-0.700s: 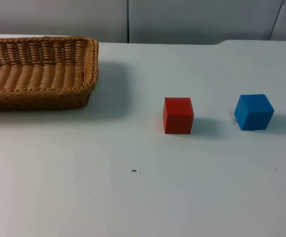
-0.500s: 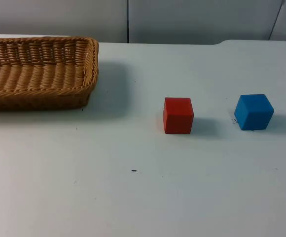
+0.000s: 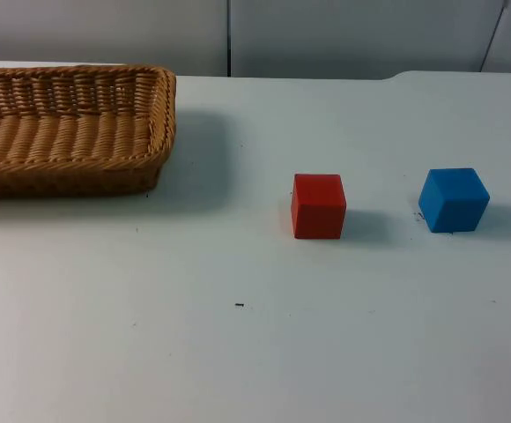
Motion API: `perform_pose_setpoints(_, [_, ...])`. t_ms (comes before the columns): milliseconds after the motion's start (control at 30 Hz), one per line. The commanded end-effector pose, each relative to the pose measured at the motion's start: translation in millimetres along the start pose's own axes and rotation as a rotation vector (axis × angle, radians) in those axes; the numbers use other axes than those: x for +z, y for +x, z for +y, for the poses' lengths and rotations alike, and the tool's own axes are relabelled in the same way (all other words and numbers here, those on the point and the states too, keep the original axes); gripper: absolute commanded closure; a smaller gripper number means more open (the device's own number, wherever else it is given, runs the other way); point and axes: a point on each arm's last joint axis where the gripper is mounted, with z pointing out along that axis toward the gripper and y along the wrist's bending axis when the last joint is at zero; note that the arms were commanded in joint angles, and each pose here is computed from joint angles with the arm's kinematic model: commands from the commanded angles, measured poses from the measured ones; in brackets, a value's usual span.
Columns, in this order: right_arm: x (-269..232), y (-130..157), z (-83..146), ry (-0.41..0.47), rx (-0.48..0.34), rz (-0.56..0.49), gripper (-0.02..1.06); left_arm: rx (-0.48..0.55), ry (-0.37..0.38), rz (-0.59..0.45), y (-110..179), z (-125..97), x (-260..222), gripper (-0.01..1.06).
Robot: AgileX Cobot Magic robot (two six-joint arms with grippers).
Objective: Pick up the basket with the left hand and place the blue cube into the basket with the right hand.
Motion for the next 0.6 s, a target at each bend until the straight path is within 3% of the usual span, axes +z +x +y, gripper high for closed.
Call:
perform_pose_setpoints(0, [6.2,-6.4,-0.1,0.002,-0.003,-0.009,0.0,-0.069,0.031,-0.048,-10.5,-2.4,10.5,0.0])
perform_pose_setpoints(233, [30.2,-16.7,0.3,-0.002,-0.022,0.023,0.0,-0.182,0.026,-0.038,-20.2,3.2,53.9,0.0])
perform_pose_setpoints(467, [45.6,-18.3,2.2,-0.021,-0.002,0.08,0.0,-0.208,-0.004,0.081,-11.2,13.8,104.8,0.0])
perform_pose_setpoints(567, [46.1,-19.0,1.9,-0.018,-0.009,0.075,0.0,-0.267,-0.031,0.123,-5.3,20.2,127.5,0.0])
